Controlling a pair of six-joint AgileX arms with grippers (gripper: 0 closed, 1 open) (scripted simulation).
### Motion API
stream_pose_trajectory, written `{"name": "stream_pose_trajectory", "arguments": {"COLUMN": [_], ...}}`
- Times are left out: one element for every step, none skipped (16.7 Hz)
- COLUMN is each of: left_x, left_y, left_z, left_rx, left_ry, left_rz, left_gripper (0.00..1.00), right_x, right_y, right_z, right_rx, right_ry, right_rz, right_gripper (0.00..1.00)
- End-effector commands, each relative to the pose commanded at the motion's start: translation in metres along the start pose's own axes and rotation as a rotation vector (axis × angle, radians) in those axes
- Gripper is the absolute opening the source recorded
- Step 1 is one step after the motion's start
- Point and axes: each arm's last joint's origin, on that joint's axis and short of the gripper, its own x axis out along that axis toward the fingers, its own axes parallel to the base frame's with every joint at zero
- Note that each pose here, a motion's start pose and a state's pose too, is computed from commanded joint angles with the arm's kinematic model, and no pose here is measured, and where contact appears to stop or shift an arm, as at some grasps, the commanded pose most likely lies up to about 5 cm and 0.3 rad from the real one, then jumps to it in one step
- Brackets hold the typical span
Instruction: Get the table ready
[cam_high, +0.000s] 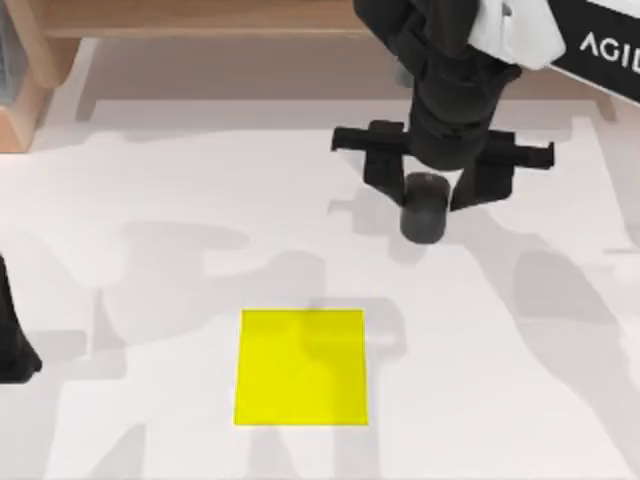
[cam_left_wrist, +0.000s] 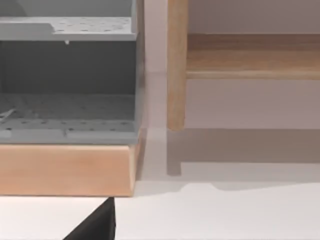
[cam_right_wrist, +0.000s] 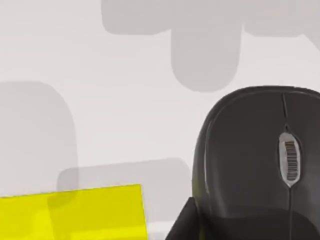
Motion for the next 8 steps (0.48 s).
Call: {"name": "stream_pose_trajectory", "arguments": {"left_x": [0.000, 0.000, 0.000, 0.000, 0.000, 0.000, 0.000, 0.000], "left_y": [0.000, 0.000, 0.000, 0.000, 0.000, 0.000, 0.000, 0.000], "left_z": [0.000, 0.000, 0.000, 0.000, 0.000, 0.000, 0.000, 0.000], "left_rx": [0.000, 0.000, 0.000, 0.000, 0.000, 0.000, 0.000, 0.000], "left_ry": [0.000, 0.000, 0.000, 0.000, 0.000, 0.000, 0.000, 0.000], "left_rz": [0.000, 0.000, 0.000, 0.000, 0.000, 0.000, 0.000, 0.000], "left_gripper": [1.00, 1.00, 1.00, 1.00, 1.00, 1.00, 1.00, 1.00], "right_x": [0.009, 0.018, 0.026, 0.034, 0.041, 0.047, 0.052, 0.056], "right_y": [0.018, 0.034, 0.048, 0.061, 0.071, 0.080, 0.087, 0.092], "right_z": [-0.015, -0.030, -0.046, -0.060, -0.073, -0.085, -0.095, -0.103], "right_rx": [-0.022, -0.044, -0.064, -0.083, -0.099, -0.113, -0.125, -0.134], "right_ry": [0.011, 0.021, 0.030, 0.037, 0.044, 0.049, 0.053, 0.056], "right_rz": [0.000, -0.001, -0.002, -0.003, -0.004, -0.004, -0.005, -0.005], "right_gripper": [0.00, 0.00, 0.00, 0.00, 0.00, 0.00, 0.00, 0.00]}}
